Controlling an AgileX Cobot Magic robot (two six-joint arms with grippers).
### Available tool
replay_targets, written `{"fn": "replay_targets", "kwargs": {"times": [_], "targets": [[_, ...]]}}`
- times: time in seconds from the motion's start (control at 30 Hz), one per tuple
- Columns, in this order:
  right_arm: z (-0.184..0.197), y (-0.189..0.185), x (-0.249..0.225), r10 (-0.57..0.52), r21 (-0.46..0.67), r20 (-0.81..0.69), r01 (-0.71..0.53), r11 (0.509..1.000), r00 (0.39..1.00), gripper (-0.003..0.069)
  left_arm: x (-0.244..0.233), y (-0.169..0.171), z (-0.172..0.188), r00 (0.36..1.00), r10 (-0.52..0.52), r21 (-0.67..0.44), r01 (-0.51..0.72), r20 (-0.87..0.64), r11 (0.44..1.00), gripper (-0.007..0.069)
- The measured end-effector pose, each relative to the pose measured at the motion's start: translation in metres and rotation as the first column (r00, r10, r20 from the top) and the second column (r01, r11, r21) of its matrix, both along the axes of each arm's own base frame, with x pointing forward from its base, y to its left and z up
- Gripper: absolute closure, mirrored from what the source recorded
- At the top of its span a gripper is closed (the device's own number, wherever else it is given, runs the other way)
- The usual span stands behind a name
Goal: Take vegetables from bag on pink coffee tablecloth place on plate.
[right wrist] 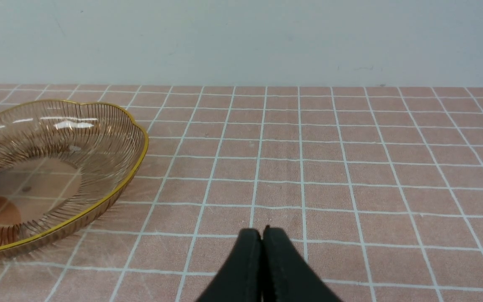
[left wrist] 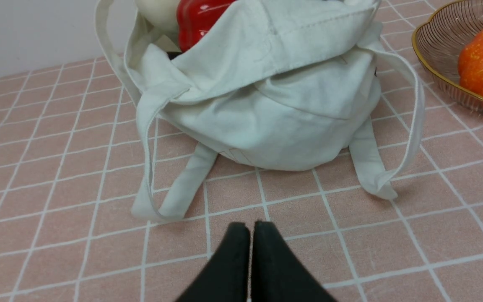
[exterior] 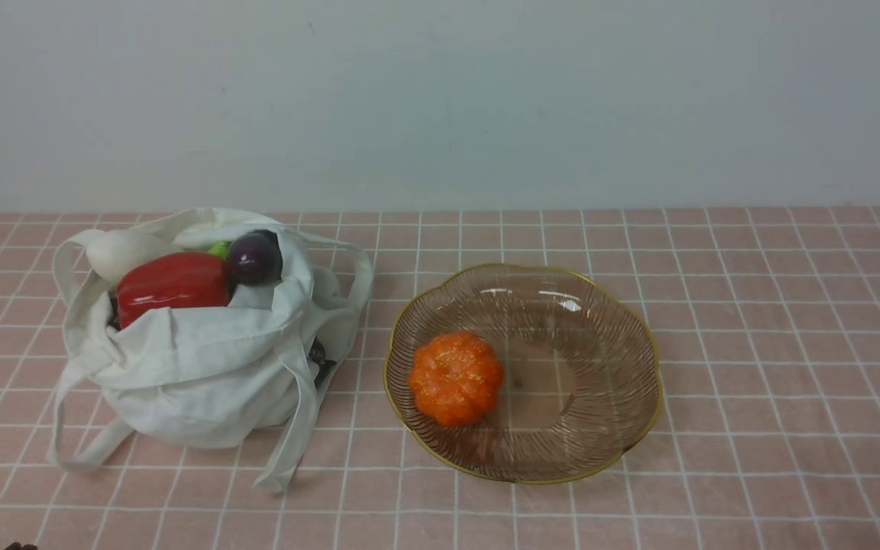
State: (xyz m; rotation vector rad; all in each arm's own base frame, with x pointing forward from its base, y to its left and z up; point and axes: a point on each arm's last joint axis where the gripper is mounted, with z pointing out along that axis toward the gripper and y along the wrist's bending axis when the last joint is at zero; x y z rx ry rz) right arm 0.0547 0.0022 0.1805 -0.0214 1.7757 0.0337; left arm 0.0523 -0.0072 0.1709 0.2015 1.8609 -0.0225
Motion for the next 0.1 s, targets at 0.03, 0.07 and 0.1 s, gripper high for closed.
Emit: {"fn": "replay_targets", "kwargs": {"times": [0.03,0.07,0.1], "targets": [[0.0000,0.0000,0.0000,0.000,0.000,0.000,0.000,1.000,1.000,0.0673,0.0000,0.0000,0.0000,1.000,0.000,0.000,0.000,0.000,1.000,0.0630],[0.0000,0.0000,0.0000,0.000,0.000,0.000,0.000,1.000,1.000,0.0673,0.0000,0.0000,0.0000,1.000,0.000,0.000,0.000,0.000,1.000,0.0630],[0.0000,0.0000,0.0000,0.000,0.000,0.000,0.000,1.000,1.000,0.0673,0.0000,0.0000,0.0000,1.000,0.000,0.000,0.000,0.000,1.000,0.0630]]}}
